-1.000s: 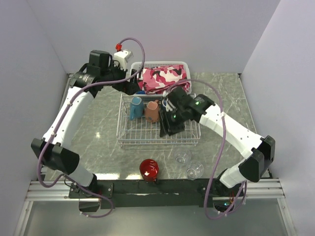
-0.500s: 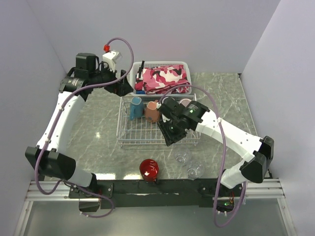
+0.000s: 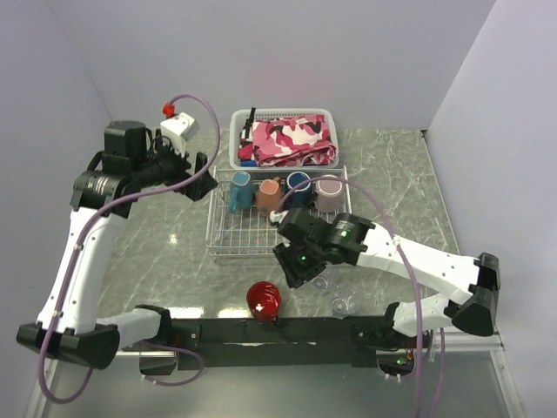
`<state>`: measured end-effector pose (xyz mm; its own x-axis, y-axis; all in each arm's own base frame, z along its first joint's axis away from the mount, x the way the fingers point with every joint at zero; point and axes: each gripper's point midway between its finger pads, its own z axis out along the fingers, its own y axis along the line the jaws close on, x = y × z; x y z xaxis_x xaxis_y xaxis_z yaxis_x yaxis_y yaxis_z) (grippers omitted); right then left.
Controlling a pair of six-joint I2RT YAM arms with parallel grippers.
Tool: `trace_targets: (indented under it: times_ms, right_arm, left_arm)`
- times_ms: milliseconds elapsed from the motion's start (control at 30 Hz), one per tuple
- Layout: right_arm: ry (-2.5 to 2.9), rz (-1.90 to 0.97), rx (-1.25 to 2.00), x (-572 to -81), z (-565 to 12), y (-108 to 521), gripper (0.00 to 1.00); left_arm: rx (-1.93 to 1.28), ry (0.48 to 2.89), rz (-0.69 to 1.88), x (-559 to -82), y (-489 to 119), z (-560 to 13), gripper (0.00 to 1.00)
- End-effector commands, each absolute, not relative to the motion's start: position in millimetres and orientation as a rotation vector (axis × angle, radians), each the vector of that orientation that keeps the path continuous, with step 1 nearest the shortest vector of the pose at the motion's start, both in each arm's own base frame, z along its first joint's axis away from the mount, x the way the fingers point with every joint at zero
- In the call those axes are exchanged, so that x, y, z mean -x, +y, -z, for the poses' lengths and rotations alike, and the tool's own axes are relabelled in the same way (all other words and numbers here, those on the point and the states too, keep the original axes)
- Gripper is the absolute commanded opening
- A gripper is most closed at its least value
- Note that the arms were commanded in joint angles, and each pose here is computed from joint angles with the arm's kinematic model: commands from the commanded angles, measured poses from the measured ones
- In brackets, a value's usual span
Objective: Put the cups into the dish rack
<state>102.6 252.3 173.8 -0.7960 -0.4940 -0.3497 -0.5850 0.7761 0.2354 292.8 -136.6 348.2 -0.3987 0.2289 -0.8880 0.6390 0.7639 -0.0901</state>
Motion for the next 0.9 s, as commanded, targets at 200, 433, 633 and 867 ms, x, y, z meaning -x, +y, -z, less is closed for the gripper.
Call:
trace_targets:
  times_ms: [200, 433, 633, 867]
  right_arm:
    - [2.655, -0.501, 0.890, -101.7, -142.0, 312.4, 0.52]
    - [2.665, -0.418, 0.941, -109.8, -118.8, 319.0, 0.53]
    - [2.686, -0.372, 0.993, -110.1, -95.9, 320.7, 0.52]
    - [2.724, -0.388, 1.020, -105.2, -75.1, 327.0, 0.48]
  left_arm:
    - [-0.612, 2.011, 0.443, -249.7, -114.8, -327.7, 0.96]
    - [-0.635, 2.003, 0.442, -238.3, -113.2, -328.4, 0.96]
    - [-0.665, 1.991, 0.477, -233.9, -118.4, -334.6, 0.96]
    - [-0.661, 1.961, 0.535, -230.9, -126.1, -350.4, 0.96]
